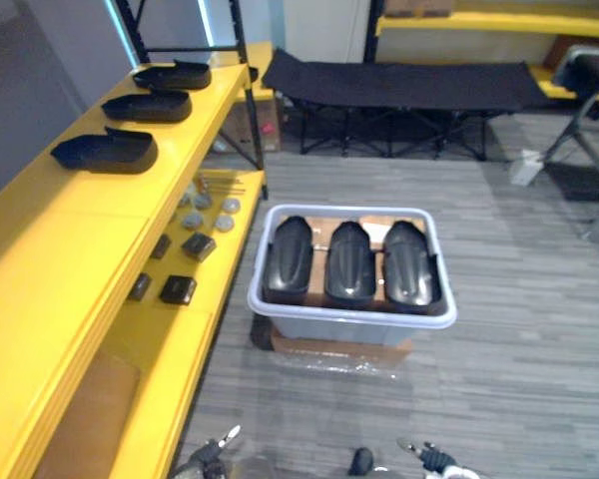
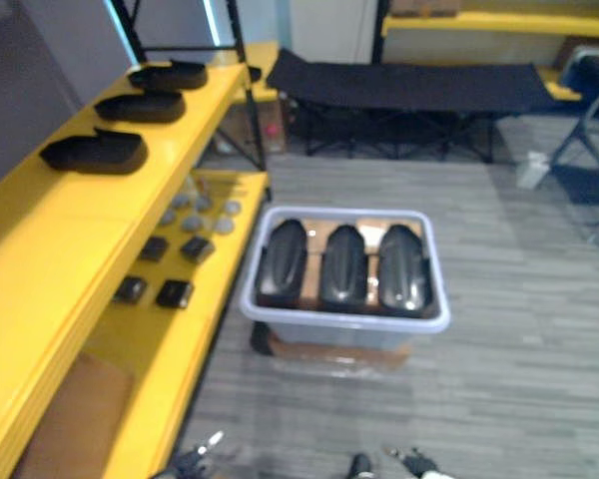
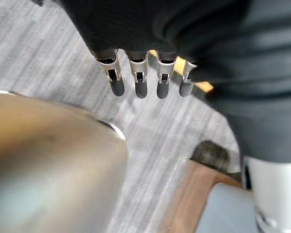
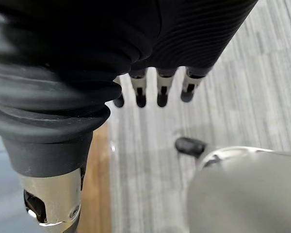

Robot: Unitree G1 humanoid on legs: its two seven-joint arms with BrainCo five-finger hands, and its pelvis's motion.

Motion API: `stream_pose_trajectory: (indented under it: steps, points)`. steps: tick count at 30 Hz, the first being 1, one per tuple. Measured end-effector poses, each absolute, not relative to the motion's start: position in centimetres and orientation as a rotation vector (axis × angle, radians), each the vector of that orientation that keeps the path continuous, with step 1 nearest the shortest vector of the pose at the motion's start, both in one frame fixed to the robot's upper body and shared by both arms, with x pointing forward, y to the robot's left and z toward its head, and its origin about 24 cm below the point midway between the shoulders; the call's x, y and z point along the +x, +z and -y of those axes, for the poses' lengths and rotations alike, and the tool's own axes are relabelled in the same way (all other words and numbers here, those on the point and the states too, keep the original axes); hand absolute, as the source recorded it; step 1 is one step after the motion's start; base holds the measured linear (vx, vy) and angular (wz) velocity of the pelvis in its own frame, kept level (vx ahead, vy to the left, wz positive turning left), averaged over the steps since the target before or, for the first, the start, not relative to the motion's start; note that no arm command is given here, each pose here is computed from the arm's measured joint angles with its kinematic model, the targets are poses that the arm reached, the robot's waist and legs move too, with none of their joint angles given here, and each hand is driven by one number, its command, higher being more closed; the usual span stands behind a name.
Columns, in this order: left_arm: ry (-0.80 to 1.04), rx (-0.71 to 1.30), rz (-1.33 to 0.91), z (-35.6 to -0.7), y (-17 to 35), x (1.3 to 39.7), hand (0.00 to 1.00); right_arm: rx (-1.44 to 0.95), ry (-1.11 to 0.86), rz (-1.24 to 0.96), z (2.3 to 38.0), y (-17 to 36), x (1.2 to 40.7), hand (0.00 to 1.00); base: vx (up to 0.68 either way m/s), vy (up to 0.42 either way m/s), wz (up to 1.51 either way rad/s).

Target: Walk over and take plastic housings, then place them on the shelf

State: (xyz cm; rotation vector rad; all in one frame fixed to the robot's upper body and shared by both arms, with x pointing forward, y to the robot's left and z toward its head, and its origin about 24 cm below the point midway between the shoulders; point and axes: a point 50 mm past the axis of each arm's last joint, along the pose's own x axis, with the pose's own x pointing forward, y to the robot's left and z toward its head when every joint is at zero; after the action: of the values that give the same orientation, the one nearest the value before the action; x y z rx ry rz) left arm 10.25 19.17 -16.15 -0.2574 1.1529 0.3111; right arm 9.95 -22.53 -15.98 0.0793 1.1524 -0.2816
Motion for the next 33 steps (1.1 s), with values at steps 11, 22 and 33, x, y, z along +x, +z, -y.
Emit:
stream_pose_trajectory:
  steps: [11,22,33]
  points:
    - [0.382,-0.178,-1.183,-21.4,-16.1,9.2,0.00,0.087,-0.256,-1.160,21.1,-16.3,9.6,0.00,0.16,0.144,-0.12]
    - [0.417,-0.146,-1.199,-22.4,-16.1,8.1,0.00,0.009,-0.145,-1.066,19.7,-15.4,13.5,0.00,-0.11,-0.034,-0.06]
    - [0.400,-0.185,-1.215,-21.5,-16.4,7.6,0.00,-0.050,-0.058,-1.119,19.2,-16.0,11.7,0.00,0.02,-0.231,0.46]
